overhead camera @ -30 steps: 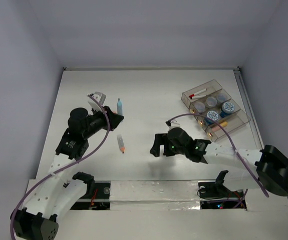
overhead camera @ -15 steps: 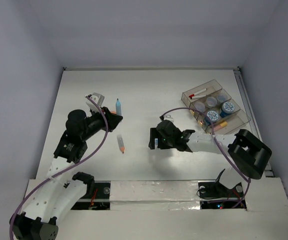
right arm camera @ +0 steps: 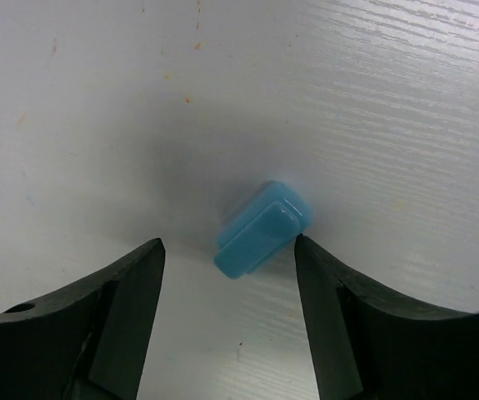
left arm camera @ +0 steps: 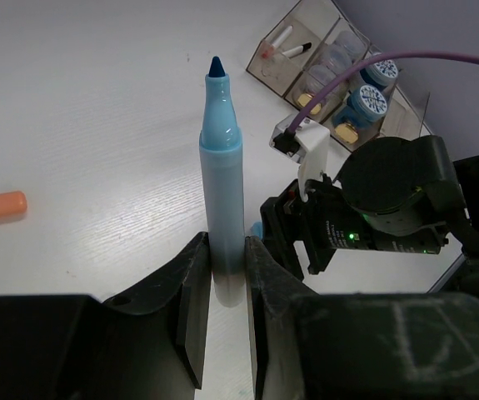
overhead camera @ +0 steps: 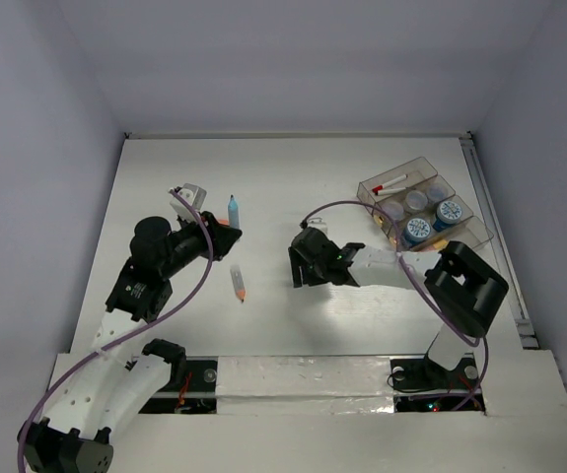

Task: Sort the stationery into containers
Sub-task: Pick up the pen cap from the center of the board.

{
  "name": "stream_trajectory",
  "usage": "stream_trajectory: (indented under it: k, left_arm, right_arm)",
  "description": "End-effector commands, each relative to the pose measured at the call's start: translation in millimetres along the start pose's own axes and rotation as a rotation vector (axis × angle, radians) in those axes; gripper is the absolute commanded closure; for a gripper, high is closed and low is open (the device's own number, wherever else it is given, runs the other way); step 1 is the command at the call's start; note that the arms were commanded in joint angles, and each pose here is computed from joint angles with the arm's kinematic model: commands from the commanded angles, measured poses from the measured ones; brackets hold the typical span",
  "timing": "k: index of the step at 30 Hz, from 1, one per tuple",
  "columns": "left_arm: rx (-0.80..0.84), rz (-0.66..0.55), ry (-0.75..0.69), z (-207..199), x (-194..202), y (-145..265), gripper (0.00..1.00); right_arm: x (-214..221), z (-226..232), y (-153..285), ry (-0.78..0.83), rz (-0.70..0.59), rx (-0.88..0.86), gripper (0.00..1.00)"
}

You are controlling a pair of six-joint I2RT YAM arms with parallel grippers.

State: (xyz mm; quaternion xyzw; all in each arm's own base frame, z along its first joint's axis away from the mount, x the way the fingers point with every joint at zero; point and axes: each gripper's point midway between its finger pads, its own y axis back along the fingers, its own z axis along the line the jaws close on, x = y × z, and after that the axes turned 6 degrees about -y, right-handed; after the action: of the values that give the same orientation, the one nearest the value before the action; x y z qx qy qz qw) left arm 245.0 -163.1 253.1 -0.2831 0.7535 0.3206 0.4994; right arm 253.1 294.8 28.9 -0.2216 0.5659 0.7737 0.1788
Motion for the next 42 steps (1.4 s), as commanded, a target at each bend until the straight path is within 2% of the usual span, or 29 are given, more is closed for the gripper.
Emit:
stream_trajectory:
  k: [1, 3, 5, 11, 15, 21, 24, 29, 32, 33, 36, 39, 42]
  left_arm:
    - [0.013, -0.055, -0.036, -5.3, -16.9, 3.5, 1.0]
    - [0.012, -0.057, -0.037, -5.2, -17.7, 3.6, 1.0]
    - [0.01, -0.057, -0.037, -5.0, -17.7, 3.6, 1.0]
    - [0.005, -0.054, -0.038, -3.6, -16.6, 3.2, 1.0]
    - [0.006, -0.055, -0.039, -4.0, -17.2, 3.3, 1.0]
    - [0.005, -0.057, -0.039, -4.0, -17.2, 3.8, 1.0]
    - [0.004, -0.057, -0.037, -3.8, -17.3, 3.8, 1.0]
    - [0.003, -0.056, -0.038, -3.6, -16.9, 3.8, 1.0]
    - [0.003, -0.056, -0.038, -3.5, -17.0, 3.5, 1.0]
    - [0.003, -0.054, -0.036, -3.4, -16.7, 3.2, 1.0]
    - [0.004, -0.057, -0.039, -3.4, -17.4, 3.1, 1.0]
    - [0.0, -0.054, -0.037, -2.4, -16.6, 2.1, 1.0]
    - [-0.004, -0.043, -0.033, -0.7, -14.1, 0.1, 1.0]
  right_arm:
    - [7.4, -24.3, -7.0, 0.098, 0.058, 0.126, 0.32]
    - [10.2, -29.2, -11.4, 0.139, 0.082, 0.156, 0.41]
    - [9.4, -28.6, -13.0, 0.157, 0.095, 0.167, 0.46]
    - [13.8, -28.3, -20.1, 0.181, 0.13, 0.177, 0.54]
    - [15.7, -29.5, -25.6, 0.196, 0.147, 0.194, 0.54]
    - [11.6, -22.2, -31.6, 0.192, 0.142, 0.182, 0.38]
    - [10.9, -18.2, -34.1, 0.192, 0.145, 0.17, 0.39]
    - [11.5, -18.5, -38.5, 0.195, 0.147, 0.178, 0.53]
    - [10.4, -19.3, -36.9, 0.191, 0.14, 0.18, 0.7]
    - [7.7, -22.8, -37.3, 0.182, 0.135, 0.189, 0.81]
    - [-2.7, -17.4, -32.9, 0.174, 0.103, 0.178, 1.0]
    - [-28.2, -2.5, -20.8, 0.159, 0.021, 0.136, 1.0]
    - [-72.1, 26.0, 6.4, 0.14, -0.117, 0.038, 1.0]
